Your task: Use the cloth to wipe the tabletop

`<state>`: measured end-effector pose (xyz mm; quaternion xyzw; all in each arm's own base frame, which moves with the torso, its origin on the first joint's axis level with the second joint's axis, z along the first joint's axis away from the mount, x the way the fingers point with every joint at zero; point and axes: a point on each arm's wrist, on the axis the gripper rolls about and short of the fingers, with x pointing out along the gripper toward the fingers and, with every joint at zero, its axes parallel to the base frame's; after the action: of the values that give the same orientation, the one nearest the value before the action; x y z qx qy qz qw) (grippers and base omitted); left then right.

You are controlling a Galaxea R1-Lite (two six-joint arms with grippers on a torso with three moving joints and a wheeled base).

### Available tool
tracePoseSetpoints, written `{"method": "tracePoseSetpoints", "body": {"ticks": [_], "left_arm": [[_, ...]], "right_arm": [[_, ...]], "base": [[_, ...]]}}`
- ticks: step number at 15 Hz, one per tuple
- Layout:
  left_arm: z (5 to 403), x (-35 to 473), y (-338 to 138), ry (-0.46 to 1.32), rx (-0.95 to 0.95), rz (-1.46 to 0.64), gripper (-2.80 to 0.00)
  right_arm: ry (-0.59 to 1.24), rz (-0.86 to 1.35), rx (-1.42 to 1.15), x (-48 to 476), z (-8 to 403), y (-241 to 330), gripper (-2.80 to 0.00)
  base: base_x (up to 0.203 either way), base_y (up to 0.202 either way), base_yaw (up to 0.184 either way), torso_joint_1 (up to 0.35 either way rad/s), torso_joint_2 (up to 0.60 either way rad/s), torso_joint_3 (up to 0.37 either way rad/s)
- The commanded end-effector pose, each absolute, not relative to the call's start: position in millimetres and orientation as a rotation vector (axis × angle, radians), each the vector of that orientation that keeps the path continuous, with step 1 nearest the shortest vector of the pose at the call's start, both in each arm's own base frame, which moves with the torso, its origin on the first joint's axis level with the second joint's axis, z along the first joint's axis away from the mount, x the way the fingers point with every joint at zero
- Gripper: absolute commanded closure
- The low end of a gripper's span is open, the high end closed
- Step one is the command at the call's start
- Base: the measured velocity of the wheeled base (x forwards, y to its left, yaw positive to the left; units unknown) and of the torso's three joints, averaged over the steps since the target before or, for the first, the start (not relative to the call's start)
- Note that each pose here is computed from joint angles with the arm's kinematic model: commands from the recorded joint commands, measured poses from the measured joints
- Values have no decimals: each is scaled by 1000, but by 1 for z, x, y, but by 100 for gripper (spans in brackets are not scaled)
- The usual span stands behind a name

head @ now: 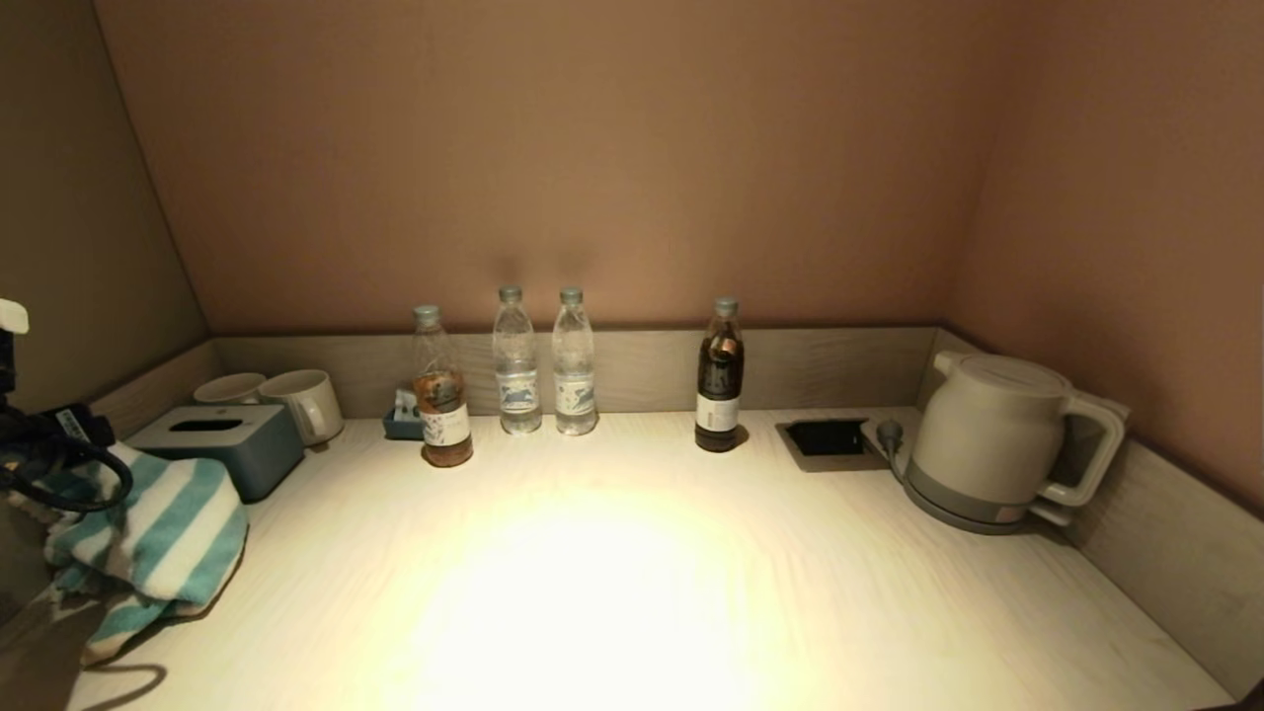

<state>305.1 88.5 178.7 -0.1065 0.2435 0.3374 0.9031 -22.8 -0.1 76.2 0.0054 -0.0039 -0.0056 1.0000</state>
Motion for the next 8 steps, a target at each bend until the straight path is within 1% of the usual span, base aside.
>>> {"method": "tracePoseSetpoints", "body": {"ticks": [1,3,6,8], "left_arm": [[224,269,63,379,-249,580,-280],[228,262,52,389,-268,503,-280],[265,215,35,280,-304,343,-280],[269,198,29,274,-315,259,-280]], "right_arm": [[-8,-12,11,-23,76,0,0],[-8,-11,11,-23,76,0,0],[-8,-11,11,-23,76,0,0],[-8,-11,11,-23,76,0,0]], "base": [[0,0,0,0,0,0],[0,0,0,0,0,0],[0,0,0,0,0,0],[0,0,0,0,0,0]]}}
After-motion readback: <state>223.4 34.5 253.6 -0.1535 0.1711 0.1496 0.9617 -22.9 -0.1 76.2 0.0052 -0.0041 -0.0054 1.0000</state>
